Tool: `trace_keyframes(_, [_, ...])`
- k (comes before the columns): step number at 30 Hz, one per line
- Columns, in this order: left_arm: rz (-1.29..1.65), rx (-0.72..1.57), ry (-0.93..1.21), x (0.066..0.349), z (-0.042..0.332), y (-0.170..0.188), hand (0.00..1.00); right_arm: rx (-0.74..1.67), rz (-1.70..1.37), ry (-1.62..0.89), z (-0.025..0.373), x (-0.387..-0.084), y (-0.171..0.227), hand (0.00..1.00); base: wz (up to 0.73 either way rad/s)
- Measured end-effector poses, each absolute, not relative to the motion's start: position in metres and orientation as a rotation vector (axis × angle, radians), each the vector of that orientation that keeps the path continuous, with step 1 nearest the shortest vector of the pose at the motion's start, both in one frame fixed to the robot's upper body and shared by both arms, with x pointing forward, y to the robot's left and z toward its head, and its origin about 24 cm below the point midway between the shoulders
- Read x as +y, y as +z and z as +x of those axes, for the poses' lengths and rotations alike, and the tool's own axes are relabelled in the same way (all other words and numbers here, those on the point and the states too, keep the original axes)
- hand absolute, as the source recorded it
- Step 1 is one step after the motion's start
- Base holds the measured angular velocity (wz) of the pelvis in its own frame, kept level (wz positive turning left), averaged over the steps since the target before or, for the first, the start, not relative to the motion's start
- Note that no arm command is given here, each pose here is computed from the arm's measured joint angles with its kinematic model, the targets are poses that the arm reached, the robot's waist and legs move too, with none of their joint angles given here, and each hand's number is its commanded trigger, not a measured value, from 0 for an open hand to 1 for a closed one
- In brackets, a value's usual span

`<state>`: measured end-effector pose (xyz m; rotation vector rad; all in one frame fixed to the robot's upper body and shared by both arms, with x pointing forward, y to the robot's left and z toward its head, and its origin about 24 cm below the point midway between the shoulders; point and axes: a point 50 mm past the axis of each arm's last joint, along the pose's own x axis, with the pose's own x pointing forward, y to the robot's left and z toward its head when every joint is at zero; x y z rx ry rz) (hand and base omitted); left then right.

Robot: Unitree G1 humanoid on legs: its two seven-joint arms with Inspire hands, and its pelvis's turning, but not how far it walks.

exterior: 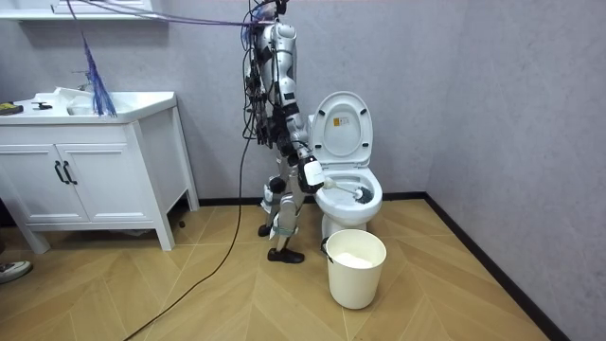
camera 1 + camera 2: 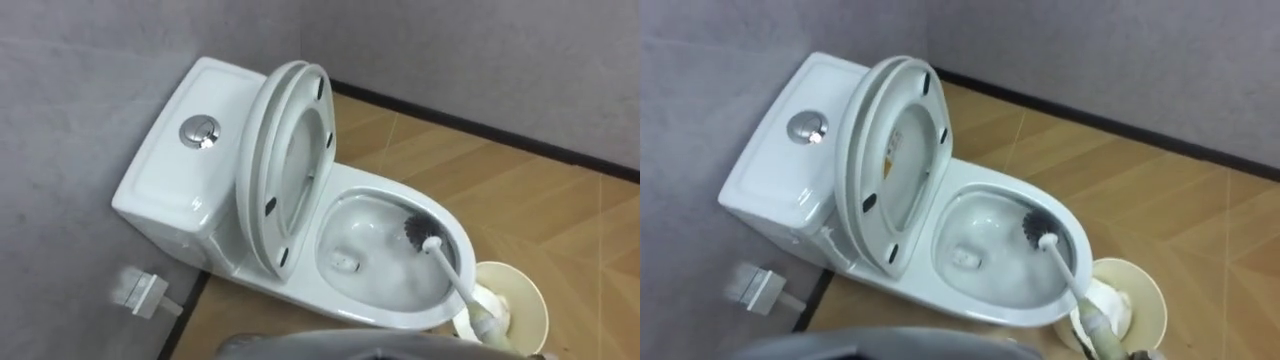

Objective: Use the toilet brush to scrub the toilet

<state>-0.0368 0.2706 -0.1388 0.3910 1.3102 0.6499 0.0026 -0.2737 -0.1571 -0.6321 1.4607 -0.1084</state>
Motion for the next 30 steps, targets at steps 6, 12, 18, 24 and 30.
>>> trace_keyframes(6, [0.366,1.343,0.672,0.267,-0.04,-0.141,0.0,1.467,-0.625,-0.166,-0.007,-0.267,-0.159,1.0,-0.12])
trace_keyframes(12, [0.369,1.334,0.666,0.269,-0.027,-0.145,0.0,1.415,-0.7,-0.157,-0.005,-0.265,-0.158,1.0,-0.24])
trace_keyframes(18, [0.352,1.264,0.646,0.267,0.007,-0.148,0.0,1.407,-0.709,-0.159,-0.008,-0.257,-0.16,1.0,-0.18])
trace_keyframes(24, [0.361,1.243,0.595,0.265,0.017,-0.149,0.0,1.41,-0.689,-0.151,-0.01,-0.248,-0.162,1.0,-0.31])
trace_keyframes(30, [0.416,1.26,0.533,0.264,0.016,-0.15,0.0,1.409,-0.689,-0.158,-0.013,-0.248,-0.161,1.0,-0.17])
